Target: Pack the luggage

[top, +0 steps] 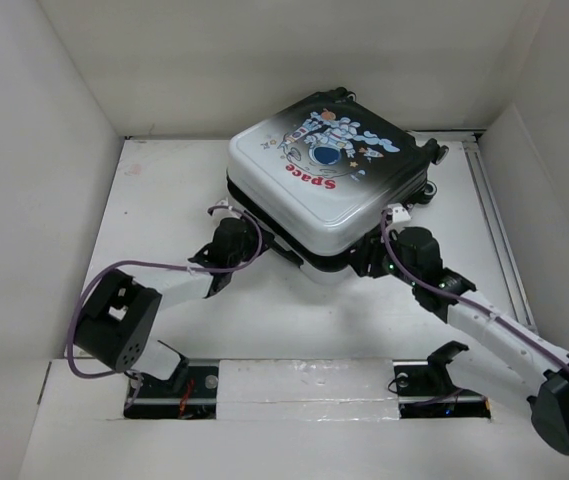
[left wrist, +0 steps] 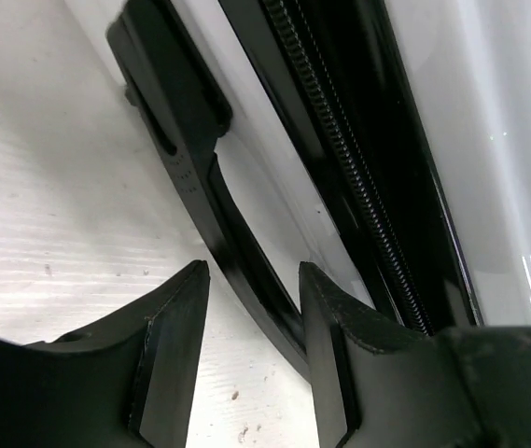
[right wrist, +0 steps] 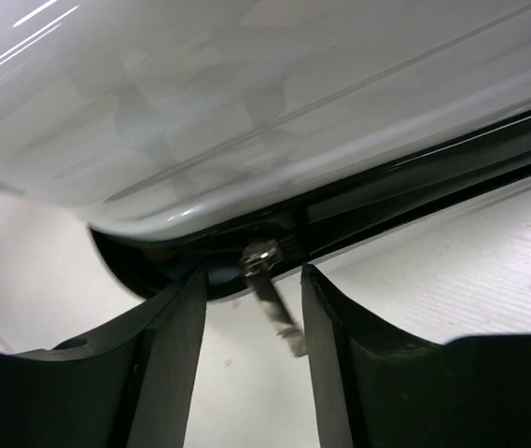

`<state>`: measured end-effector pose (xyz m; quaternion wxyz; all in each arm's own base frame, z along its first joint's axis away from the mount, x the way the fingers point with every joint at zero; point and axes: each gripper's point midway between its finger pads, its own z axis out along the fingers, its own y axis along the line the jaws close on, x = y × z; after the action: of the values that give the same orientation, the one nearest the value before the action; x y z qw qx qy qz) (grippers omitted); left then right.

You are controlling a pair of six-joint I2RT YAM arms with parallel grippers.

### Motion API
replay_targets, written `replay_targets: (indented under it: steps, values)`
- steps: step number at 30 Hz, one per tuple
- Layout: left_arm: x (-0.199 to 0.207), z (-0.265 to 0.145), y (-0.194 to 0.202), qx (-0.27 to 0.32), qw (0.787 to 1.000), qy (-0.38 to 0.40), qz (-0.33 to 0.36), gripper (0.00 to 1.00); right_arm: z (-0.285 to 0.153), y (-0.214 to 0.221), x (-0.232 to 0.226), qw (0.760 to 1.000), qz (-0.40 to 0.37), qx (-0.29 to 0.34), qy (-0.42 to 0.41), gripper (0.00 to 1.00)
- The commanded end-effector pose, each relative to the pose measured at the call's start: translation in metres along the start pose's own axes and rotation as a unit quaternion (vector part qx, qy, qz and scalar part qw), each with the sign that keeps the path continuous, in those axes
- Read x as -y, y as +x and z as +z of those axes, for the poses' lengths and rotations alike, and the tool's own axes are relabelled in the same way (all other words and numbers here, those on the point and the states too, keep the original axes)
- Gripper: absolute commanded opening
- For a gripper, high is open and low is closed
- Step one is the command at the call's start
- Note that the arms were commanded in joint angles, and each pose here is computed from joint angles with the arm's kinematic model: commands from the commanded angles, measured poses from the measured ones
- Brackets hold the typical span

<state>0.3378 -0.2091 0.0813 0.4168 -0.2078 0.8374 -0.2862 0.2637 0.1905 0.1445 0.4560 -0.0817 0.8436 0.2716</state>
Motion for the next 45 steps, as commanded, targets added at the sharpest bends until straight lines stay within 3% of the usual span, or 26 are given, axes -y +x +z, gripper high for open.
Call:
replay_targets:
  steps: [1,6,7,14,17,18,21,28,34,37,39,44,45]
  values:
    - [0.021,0.003,-0.010,0.008,0.999,0.035,-0.008,0.39,-0.011,-0.002,-0.022,0.998,-0.004,0.005,-0.056,0.51]
    - [0.018,0.011,-0.006,0.002,1.000,0.026,-0.002,0.36,-0.011,0.004,-0.015,0.999,0.000,0.002,-0.050,0.54]
    - [0.018,0.011,-0.006,0.002,1.000,0.026,-0.002,0.35,-0.007,0.008,-0.009,0.999,0.005,-0.008,-0.040,0.49]
    - [0.017,0.023,0.001,-0.012,1.000,0.023,0.000,0.25,0.001,0.016,-0.002,0.999,0.012,-0.035,-0.026,0.40]
    - [0.018,0.028,0.003,-0.018,1.000,0.023,0.000,0.18,0.003,0.019,-0.001,0.999,0.013,-0.039,-0.025,0.25]
    - [0.015,0.029,0.005,-0.020,1.000,0.020,0.005,0.10,0.004,0.021,0.001,0.999,0.013,-0.044,-0.023,0.13]
    - [0.014,0.038,0.008,-0.025,1.000,0.014,0.012,0.00,0.003,0.019,-0.001,0.999,0.017,-0.040,-0.024,0.00]
    - [0.006,0.029,0.011,-0.020,1.000,0.020,0.011,0.00,-0.005,0.004,0.020,0.999,0.039,-0.002,0.021,0.00]
    - [-0.030,0.003,0.049,-0.065,0.998,0.010,-0.009,0.00,0.015,-0.042,-0.002,0.999,0.010,0.001,-0.046,0.00]
    - [-0.020,-0.015,0.070,-0.075,0.996,0.041,-0.012,0.00,0.017,-0.044,-0.030,0.995,-0.014,-0.010,-0.100,0.00]
    - [-0.023,-0.026,0.087,-0.084,0.995,0.043,-0.013,0.00,0.013,-0.032,-0.051,0.991,-0.027,-0.022,-0.129,0.00]
    - [-0.027,-0.028,0.086,-0.078,0.996,0.040,-0.015,0.00,-0.028,0.050,-0.105,0.972,-0.050,-0.113,-0.200,0.00]
    - [-0.013,-0.027,0.080,-0.074,0.995,0.058,-0.018,0.00,-0.035,0.067,-0.108,0.968,-0.046,-0.129,-0.209,0.00]
